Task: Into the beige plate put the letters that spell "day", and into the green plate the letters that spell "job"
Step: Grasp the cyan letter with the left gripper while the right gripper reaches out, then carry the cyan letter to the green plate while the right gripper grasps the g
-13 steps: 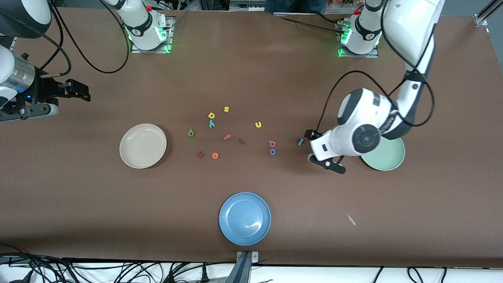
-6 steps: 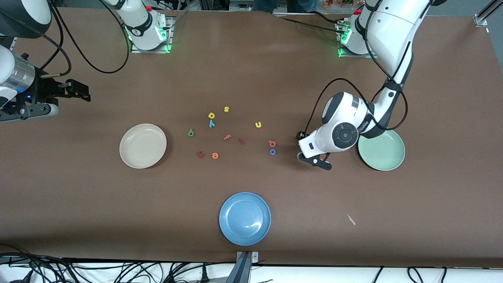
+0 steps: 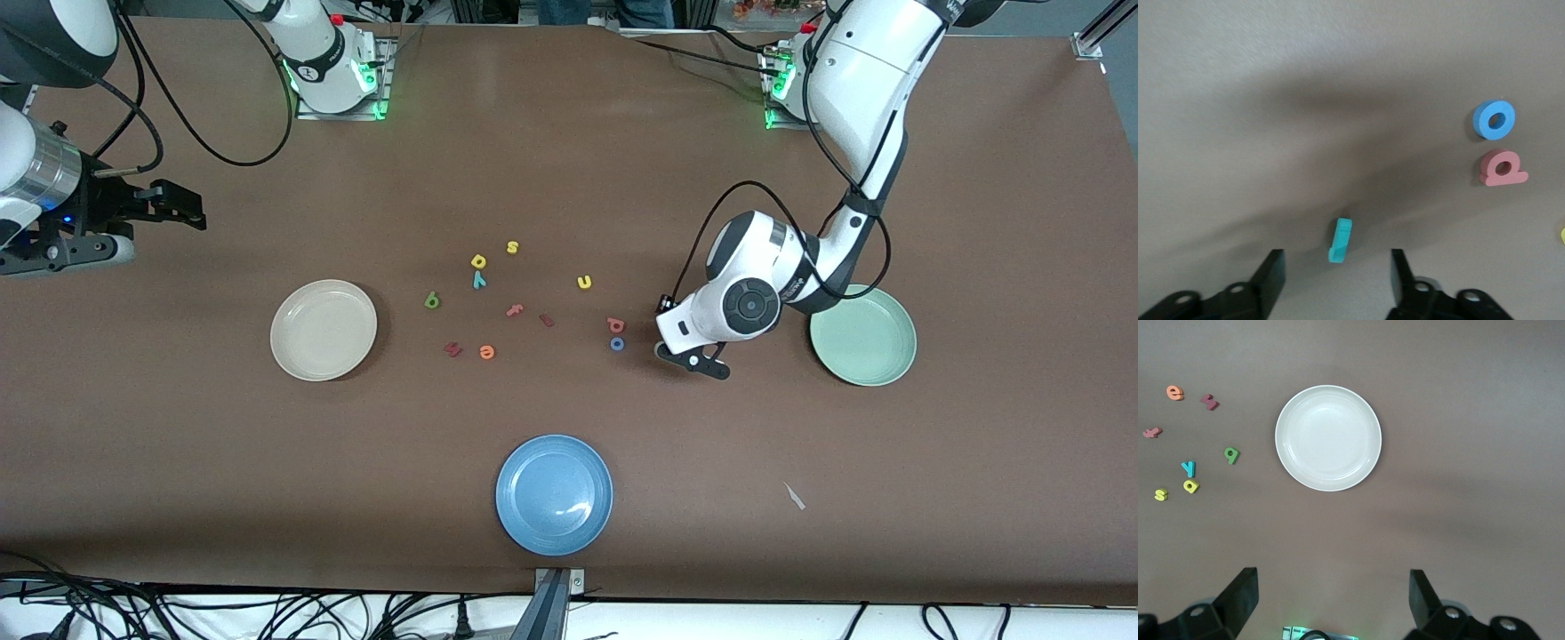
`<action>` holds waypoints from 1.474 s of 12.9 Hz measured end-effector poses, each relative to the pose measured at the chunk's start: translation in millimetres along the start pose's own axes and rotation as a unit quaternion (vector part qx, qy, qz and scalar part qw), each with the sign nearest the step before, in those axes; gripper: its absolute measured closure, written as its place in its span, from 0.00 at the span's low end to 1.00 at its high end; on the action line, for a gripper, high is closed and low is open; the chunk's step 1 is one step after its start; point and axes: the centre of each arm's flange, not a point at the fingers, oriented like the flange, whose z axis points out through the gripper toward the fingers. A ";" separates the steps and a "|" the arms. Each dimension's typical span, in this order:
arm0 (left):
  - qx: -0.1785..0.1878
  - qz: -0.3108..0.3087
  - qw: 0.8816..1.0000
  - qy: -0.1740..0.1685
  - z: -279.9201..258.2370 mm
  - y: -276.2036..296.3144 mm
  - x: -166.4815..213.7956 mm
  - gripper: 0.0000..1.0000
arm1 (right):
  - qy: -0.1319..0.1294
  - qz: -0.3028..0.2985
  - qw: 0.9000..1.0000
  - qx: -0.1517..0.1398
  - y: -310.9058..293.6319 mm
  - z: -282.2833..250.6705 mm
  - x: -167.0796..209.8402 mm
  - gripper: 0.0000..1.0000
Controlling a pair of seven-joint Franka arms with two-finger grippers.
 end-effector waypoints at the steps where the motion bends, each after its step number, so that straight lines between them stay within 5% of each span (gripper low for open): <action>1: 0.001 -0.002 1.000 -0.002 2.7 2.6 -0.7 0.39 | 0.000 -0.005 1.000 -0.001 -6.8 0.4 1.2 0.00; 3: 0.001 -0.004 1.000 -0.003 5.3 3.8 -1.9 0.41 | 0.002 -0.009 1.000 -0.003 -25.2 3.4 6.7 0.00; 4: 0.002 -0.005 1.000 -0.004 7.3 3.0 -2.2 0.49 | 0.005 -0.005 1.000 -0.004 -39.3 6.4 11.7 0.00; 10: 0.001 -0.007 1.000 -0.002 19.0 1.4 0.1 0.52 | 0.014 0.014 1.000 -0.018 -137.6 45.8 43.6 0.00; 13: 0.001 -0.025 1.000 -0.003 20.3 1.4 0.1 0.72 | 0.018 -0.001 1.000 -0.021 -164.1 77.2 62.8 0.00; 14: 0.001 -0.031 1.000 -0.003 20.6 1.9 0.0 0.89 | 0.024 -0.007 0.999 -0.022 -174.2 91.3 71.5 0.00; 19: 0.003 -0.048 0.999 -0.005 -11.4 -10.2 0.4 0.93 | 0.078 -0.016 0.997 -0.003 -207.0 214.1 96.8 0.00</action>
